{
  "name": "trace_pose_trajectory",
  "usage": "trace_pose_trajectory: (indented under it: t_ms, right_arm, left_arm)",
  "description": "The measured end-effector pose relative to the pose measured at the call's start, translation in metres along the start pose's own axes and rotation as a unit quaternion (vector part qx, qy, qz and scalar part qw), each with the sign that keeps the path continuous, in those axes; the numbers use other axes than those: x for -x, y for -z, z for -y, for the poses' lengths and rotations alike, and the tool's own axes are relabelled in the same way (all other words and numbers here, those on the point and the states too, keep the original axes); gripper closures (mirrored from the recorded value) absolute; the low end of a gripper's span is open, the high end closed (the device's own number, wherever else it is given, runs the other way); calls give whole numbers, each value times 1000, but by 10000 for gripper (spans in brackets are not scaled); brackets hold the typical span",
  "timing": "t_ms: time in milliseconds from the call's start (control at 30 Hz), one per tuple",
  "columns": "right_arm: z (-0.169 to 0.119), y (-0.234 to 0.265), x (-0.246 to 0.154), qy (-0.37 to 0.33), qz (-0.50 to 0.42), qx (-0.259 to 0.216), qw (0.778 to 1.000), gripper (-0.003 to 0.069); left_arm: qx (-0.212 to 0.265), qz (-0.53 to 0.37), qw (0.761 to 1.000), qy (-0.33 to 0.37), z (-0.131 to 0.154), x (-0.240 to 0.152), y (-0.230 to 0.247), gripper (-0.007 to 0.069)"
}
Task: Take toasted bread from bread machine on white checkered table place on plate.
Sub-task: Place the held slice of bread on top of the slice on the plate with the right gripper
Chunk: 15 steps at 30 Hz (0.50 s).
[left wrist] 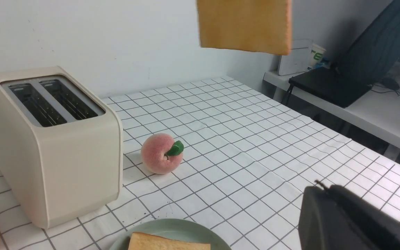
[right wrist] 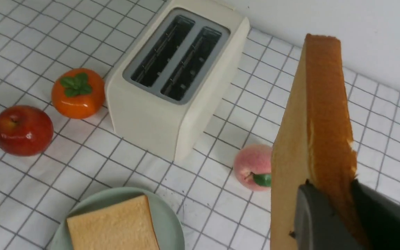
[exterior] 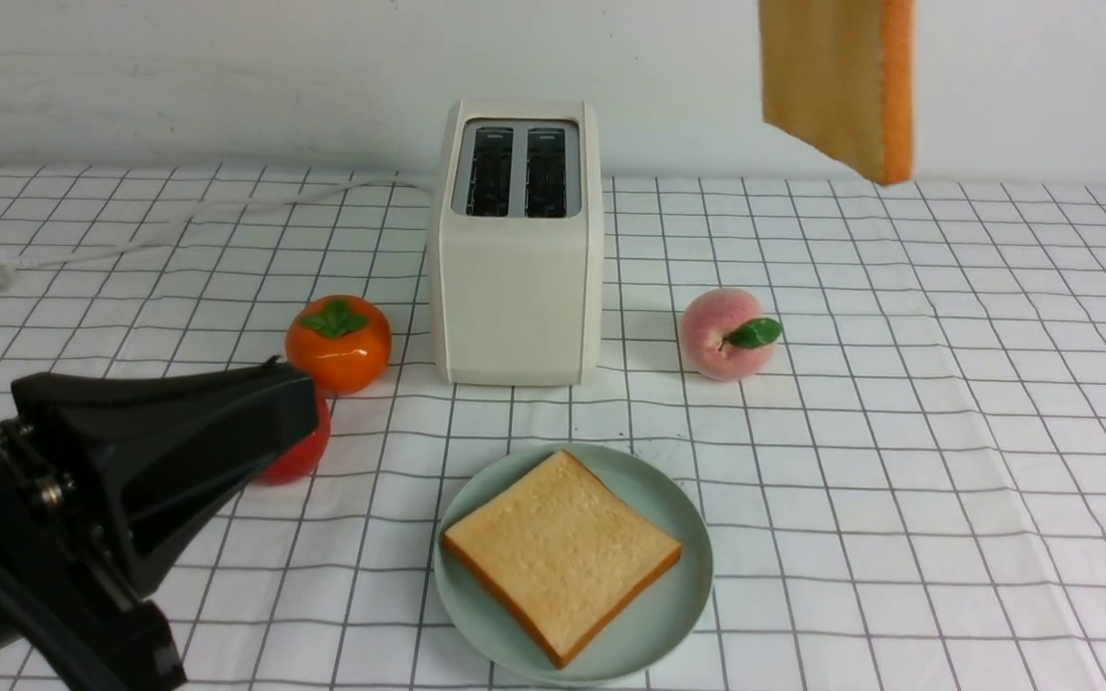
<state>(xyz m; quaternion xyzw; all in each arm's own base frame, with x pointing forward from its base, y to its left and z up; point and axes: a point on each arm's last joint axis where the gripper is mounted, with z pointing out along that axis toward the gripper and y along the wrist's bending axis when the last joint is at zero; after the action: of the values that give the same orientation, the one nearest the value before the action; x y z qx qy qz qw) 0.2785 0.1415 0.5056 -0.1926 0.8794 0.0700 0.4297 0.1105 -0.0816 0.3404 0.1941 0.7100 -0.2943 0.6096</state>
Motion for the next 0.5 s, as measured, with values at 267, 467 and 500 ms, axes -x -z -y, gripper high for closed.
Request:
trace_pose_trajectory:
  t_ms: [267, 467, 500]
  right_arm:
    - [-4, 8, -113, -89, -72, 29, 993, 555]
    - [-34, -71, -170, -112, -103, 156, 976, 555]
    - [-41, -85, -173, -103, -107, 192, 970, 555]
  left_arm:
    - [0, 0, 1000, 0, 0, 0, 0, 629]
    - [0, 0, 1000, 0, 0, 0, 0, 626]
    - [0, 0, 1000, 0, 0, 0, 0, 624]
